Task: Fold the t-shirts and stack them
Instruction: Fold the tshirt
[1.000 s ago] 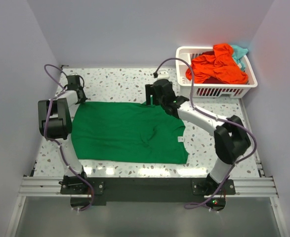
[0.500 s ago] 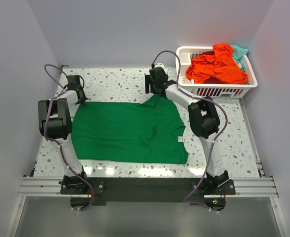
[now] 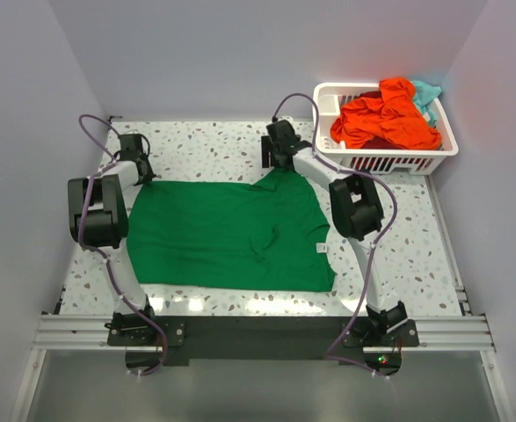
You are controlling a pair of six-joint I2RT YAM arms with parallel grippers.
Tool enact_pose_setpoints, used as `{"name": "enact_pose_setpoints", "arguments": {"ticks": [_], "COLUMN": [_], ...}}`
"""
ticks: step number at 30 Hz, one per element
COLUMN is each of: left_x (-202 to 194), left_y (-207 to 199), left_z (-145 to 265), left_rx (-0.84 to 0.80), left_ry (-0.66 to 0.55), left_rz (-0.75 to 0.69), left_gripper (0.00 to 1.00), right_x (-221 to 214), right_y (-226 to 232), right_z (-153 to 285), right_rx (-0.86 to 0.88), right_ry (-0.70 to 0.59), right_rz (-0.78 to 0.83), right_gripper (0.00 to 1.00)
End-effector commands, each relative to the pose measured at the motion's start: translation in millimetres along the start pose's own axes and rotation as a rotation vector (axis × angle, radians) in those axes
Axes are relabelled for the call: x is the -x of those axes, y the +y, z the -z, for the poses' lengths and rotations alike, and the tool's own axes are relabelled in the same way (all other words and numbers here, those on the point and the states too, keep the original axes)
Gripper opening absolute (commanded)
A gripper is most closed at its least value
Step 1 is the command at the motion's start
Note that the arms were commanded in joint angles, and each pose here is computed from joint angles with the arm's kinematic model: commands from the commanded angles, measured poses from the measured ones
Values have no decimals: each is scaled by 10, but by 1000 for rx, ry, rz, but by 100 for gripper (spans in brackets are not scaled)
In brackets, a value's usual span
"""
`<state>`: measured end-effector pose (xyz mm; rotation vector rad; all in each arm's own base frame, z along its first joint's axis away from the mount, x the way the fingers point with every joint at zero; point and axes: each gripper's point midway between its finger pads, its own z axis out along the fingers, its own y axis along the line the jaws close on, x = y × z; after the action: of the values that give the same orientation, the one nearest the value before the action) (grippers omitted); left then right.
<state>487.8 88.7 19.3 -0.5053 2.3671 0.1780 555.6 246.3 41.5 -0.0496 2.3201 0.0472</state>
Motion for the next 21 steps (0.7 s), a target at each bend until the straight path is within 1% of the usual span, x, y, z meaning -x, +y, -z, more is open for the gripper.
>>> {"name": "enact_pose_setpoints", "arguments": {"ticks": [1, 8, 12, 15, 17, 18, 21], "left_x": [163, 155, 161, 144, 150, 152, 149], "left_y": [-11, -10, -9, -9, -13, -24, -19], "left_z": [11, 1, -3, -8, -7, -6, -7], "left_rx": [-22, -21, -20, -21, -23, -25, -26], "left_ry": [-43, -42, -43, -39, -40, -41, -39], "left_rz": [-9, -12, -10, -11, -11, -12, -11], "left_gripper": [0, 0, 0, 0, 0, 0, 0], "right_x": [119, 87, 140, 179, 259, 277, 356], "right_y": [-53, -66, -67, -112, -143, -150, -153], "right_z": [-64, -143, -95, -55, 10, 21, 69], "right_rx": [-10, 4, 12, -8, -20, -22, -27], "right_ry": [-25, -18, -32, -46, -67, -73, -90], "right_rz": [-32, -43, -46, -44, -45, -40, -35], "right_gripper": [74, 69, 65, 65, 67, 70, 72]}}
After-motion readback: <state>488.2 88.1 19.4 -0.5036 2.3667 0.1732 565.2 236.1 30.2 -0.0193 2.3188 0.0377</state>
